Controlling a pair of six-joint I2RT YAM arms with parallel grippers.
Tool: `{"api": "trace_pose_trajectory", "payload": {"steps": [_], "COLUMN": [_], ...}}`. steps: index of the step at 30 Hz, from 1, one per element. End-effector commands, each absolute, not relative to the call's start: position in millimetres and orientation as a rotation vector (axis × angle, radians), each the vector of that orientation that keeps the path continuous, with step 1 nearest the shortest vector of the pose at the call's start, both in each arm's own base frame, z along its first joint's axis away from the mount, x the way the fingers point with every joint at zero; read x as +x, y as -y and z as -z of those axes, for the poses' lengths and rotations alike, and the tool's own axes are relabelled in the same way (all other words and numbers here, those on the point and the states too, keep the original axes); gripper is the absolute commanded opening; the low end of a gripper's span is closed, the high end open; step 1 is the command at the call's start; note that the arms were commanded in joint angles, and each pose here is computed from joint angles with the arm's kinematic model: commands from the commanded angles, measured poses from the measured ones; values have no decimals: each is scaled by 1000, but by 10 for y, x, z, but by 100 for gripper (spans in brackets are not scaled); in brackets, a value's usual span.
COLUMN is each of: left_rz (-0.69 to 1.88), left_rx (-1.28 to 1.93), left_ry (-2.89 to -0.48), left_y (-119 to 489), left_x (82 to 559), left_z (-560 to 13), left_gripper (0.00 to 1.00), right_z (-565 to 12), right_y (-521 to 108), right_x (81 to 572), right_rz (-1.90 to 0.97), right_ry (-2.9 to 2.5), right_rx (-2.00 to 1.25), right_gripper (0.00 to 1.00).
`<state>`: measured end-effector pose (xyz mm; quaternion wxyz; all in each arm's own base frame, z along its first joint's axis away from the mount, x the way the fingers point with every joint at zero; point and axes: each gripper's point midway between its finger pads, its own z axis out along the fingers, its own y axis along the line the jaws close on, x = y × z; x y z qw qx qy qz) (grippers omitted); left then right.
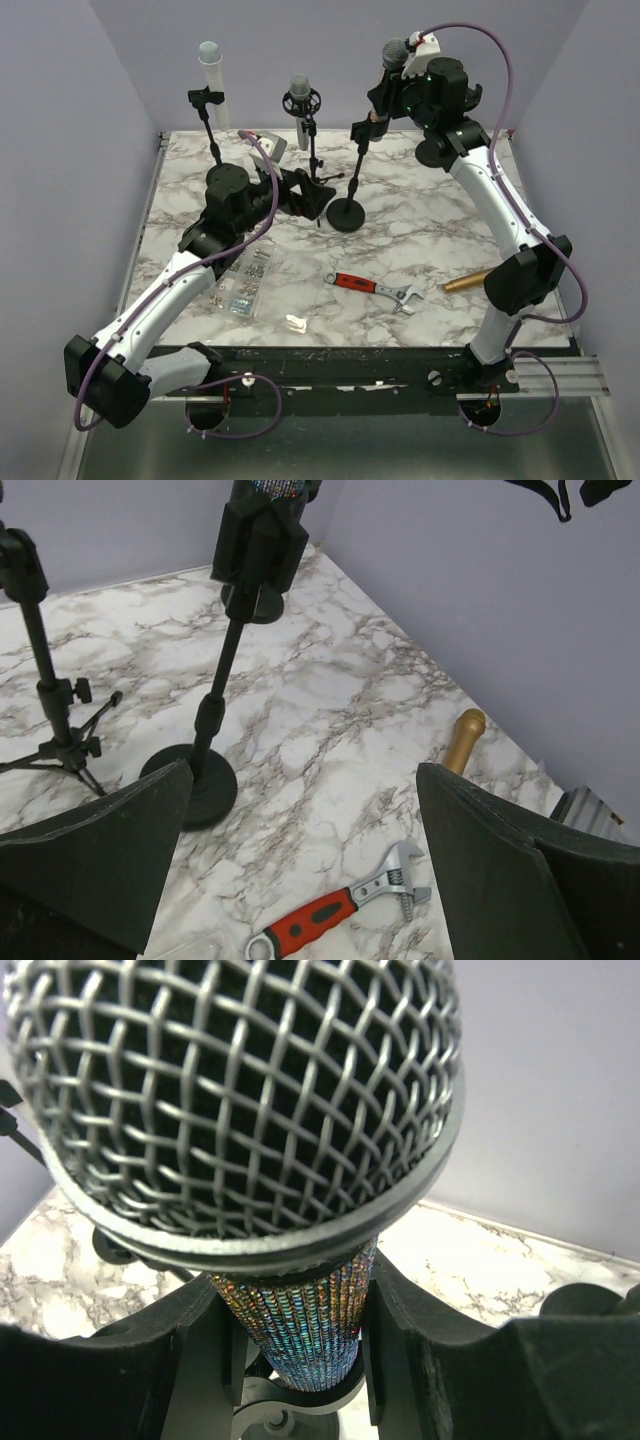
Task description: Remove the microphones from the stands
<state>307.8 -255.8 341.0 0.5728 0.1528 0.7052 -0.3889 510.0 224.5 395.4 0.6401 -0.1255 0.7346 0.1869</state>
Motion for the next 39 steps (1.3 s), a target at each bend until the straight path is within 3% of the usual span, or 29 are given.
{"api": "trace_pose_trajectory", "payload": {"steps": [1, 14, 24, 30, 34, 36, 38, 39], "left_rz": [952, 791, 723, 688, 676, 661, 633, 620], "left_rx": [330, 383, 474, 462, 462, 473, 470, 470], "left_ry": [-1605, -1636, -1680, -1728, -1743, -1755, -1781, -1791], "left_y": [2777, 3242, 3481, 3511, 3529, 3532, 3513, 3496], "left_x": [3231, 4003, 4090, 4200, 4238, 4259, 4291, 4297], "left_z": [-3670, -3723, -3410, -3307, -3283, -3282, -3231, -3209], "left_gripper": [99, 99, 98, 90, 74, 52, 24, 3], "right_z": [-4123, -4085, -4105, -4105, -4099, -4105, -4104, -4110], "right_y": [-2221, -2263, -2255, -2269, -2270, -2269, -2264, -2263], "right_x": [4823, 4658, 4631, 4631, 4632, 4629, 4628, 4629], "right_rz": [-463, -432, -433, -437, -437, -437, -434, -435], "right_ry": [-1675, -1672, -1660, -1656, -1657, -1655, -1655, -1653], "right_rx": [-246, -281, -282, -288, -289, -289, -289, -287], "right_gripper": [1, 1, 1, 1, 1, 1, 1, 1]}}
